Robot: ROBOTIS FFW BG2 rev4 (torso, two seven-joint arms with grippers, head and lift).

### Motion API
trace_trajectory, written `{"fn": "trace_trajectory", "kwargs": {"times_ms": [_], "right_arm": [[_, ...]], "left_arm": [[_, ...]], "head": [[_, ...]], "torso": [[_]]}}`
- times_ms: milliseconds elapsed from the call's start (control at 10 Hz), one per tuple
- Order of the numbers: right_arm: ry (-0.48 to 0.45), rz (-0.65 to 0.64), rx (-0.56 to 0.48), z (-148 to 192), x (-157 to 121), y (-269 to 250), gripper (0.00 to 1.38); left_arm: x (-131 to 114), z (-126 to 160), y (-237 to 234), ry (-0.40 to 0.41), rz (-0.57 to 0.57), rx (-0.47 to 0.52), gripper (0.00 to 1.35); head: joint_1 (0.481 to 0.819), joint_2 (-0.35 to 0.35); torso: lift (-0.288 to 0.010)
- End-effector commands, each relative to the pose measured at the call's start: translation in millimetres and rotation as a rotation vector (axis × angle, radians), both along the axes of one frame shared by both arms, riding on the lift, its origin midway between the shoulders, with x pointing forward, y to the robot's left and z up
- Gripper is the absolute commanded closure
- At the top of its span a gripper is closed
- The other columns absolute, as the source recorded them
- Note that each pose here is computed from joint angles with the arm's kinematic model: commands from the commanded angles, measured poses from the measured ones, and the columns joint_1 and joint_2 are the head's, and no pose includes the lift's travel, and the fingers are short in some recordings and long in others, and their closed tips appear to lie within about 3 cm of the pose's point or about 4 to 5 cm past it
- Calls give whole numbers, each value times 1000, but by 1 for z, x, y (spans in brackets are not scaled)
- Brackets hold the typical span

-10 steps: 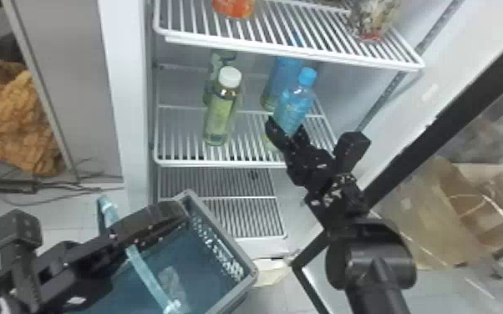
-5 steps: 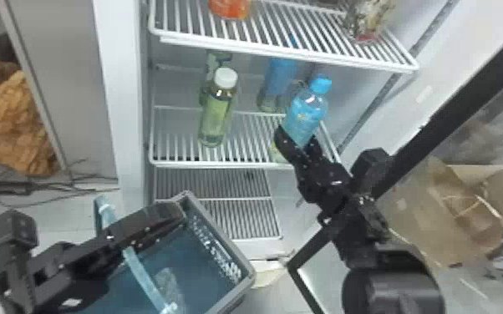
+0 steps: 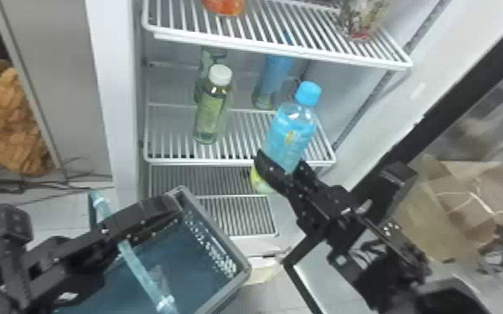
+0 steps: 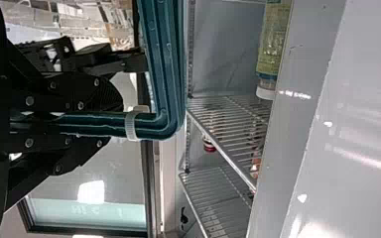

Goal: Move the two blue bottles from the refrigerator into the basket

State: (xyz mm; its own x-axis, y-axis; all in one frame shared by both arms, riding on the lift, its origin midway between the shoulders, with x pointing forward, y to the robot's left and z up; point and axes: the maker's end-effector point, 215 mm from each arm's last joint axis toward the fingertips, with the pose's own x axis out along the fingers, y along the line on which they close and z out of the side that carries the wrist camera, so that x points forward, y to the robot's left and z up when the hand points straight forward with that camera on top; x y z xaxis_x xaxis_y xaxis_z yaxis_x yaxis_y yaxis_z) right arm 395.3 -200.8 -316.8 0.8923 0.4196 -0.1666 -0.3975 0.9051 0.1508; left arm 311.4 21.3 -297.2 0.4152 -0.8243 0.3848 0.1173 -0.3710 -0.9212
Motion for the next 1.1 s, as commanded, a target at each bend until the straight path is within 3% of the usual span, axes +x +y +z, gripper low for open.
{"fn": "trace_trajectory", "kwargs": {"times_ms": [0,500,900,1000], "right_arm": [[60,49,28,0,-23,18,1280],[140,255,131,21,-67,88,1280],[304,364,177,-28,-89,120,1260],[347,395,207,-39,-95,132,1072]], "left_arm": [[1,0,0,-1,2,-1,1181],[5,2,-3,-5,1,-6,1181],[10,9,-2,-22,8,-15,1181],[12,10,-2,-26,10,-17,1181]], "head": [[695,-288],[695,-215],[695,-138],[695,-126]], "torso": [[-216],[-216],[-216],[-216]]}}
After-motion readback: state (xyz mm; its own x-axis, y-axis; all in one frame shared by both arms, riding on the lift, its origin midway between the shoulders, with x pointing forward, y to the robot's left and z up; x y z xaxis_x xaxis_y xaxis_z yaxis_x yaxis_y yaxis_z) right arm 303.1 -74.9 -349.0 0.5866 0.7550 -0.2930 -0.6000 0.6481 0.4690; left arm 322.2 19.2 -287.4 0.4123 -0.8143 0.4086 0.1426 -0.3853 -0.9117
